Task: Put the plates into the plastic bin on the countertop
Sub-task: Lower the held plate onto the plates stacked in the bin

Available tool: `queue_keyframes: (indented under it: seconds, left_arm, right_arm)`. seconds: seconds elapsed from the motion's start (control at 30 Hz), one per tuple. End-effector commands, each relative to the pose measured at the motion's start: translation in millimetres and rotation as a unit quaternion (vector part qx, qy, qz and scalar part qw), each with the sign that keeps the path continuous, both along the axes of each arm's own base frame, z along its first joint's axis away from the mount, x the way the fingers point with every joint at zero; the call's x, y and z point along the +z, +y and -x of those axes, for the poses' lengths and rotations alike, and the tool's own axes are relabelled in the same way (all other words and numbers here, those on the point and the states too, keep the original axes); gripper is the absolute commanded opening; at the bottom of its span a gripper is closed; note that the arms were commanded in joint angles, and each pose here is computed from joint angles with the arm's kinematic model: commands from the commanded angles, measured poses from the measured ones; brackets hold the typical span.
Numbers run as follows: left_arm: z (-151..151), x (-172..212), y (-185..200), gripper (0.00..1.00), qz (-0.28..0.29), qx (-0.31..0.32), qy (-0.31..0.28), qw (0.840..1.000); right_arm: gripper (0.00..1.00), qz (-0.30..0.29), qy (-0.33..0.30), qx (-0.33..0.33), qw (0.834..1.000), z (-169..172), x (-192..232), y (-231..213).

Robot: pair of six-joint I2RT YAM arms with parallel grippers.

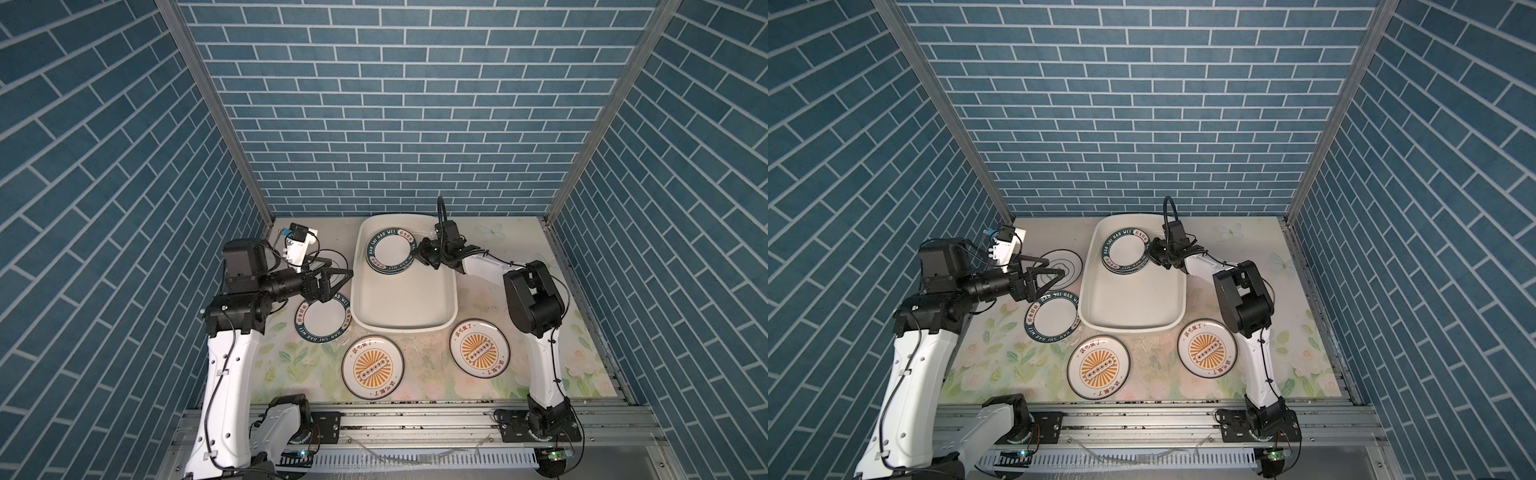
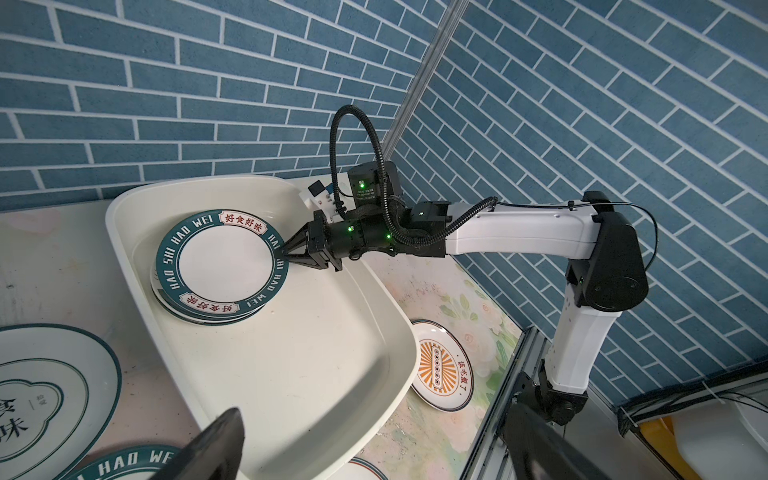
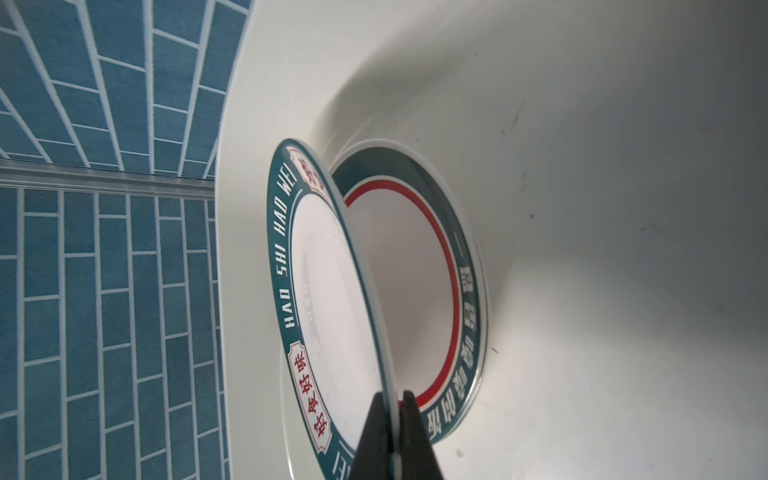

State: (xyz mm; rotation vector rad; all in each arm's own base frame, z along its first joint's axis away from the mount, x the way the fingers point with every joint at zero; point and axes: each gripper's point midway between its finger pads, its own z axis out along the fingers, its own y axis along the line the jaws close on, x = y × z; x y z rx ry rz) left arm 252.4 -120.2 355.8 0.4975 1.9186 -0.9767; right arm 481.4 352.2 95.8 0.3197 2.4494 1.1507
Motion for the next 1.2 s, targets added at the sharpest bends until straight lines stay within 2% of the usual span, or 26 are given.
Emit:
queue_keyframes:
  seconds: [0.0,0.33,1.17]
  left_arm:
    - [3,1,0,1.00,0.004,-0.004,-0.005,1.000]
    - [5,2,-1,0.99,0.005,-0.010,-0.004,1.000]
    - [5,2,-2,1.00,0.005,-0.012,-0.003,1.000]
  right_arm:
    - [0.00,-0.033,-0.025,-0.007,0.999,-14,24,13]
    - [0.00,-0.024,-0.006,-0.010,1.000,-16,1,13]
    - [0.01,-0.027,0.010,-0.011,1.000,-20,-14,15]
